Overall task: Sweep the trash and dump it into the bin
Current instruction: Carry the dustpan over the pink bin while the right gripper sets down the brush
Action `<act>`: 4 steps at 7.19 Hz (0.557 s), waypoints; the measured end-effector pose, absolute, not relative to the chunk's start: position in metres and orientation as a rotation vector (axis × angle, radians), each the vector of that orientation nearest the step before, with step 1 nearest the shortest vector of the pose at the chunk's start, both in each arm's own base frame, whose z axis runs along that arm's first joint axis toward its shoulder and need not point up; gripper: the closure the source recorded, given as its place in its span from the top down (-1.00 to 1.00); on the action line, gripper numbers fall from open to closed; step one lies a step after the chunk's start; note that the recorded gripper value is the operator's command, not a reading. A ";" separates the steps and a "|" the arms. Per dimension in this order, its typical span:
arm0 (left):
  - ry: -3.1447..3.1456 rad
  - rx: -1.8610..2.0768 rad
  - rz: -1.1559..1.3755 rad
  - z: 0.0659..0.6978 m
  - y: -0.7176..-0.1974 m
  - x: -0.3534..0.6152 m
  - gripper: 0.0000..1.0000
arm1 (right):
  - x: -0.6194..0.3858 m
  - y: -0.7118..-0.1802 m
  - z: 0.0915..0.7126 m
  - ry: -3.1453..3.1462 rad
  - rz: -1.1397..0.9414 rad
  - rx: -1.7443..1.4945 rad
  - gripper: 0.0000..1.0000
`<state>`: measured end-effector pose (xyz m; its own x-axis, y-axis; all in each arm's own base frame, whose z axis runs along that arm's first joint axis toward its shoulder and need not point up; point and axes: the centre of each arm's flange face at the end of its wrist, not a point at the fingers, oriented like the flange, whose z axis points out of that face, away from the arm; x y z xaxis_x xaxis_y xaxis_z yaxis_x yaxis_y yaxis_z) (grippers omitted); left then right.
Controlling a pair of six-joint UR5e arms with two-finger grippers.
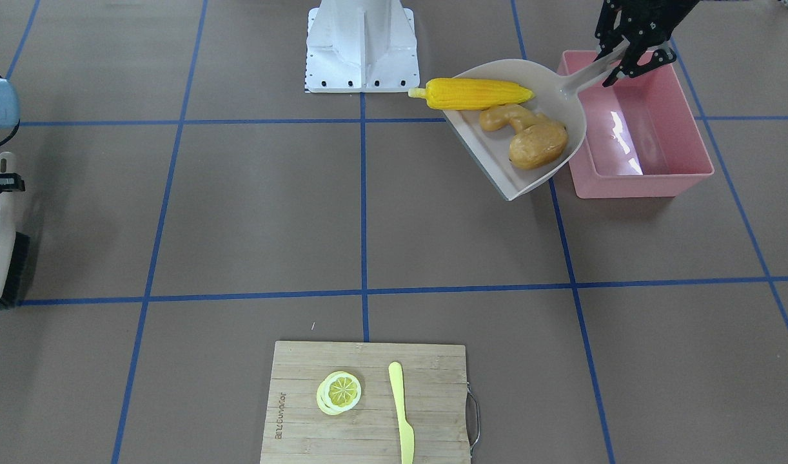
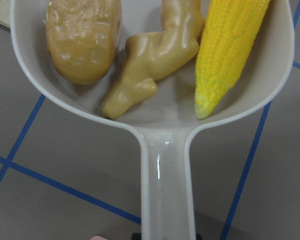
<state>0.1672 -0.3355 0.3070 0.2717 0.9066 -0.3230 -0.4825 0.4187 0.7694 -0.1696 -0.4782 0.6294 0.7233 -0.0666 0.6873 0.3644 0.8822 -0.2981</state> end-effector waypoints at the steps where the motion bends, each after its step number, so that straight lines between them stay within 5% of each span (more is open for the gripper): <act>1: 0.844 0.599 0.997 0.319 -0.330 0.153 -1.00 | -0.170 -0.480 0.630 -0.727 -0.244 -0.439 -0.60; 4: 0.834 0.595 0.912 0.354 -0.321 0.111 -1.00 | -0.172 -0.482 0.630 -0.726 -0.242 -0.441 -0.39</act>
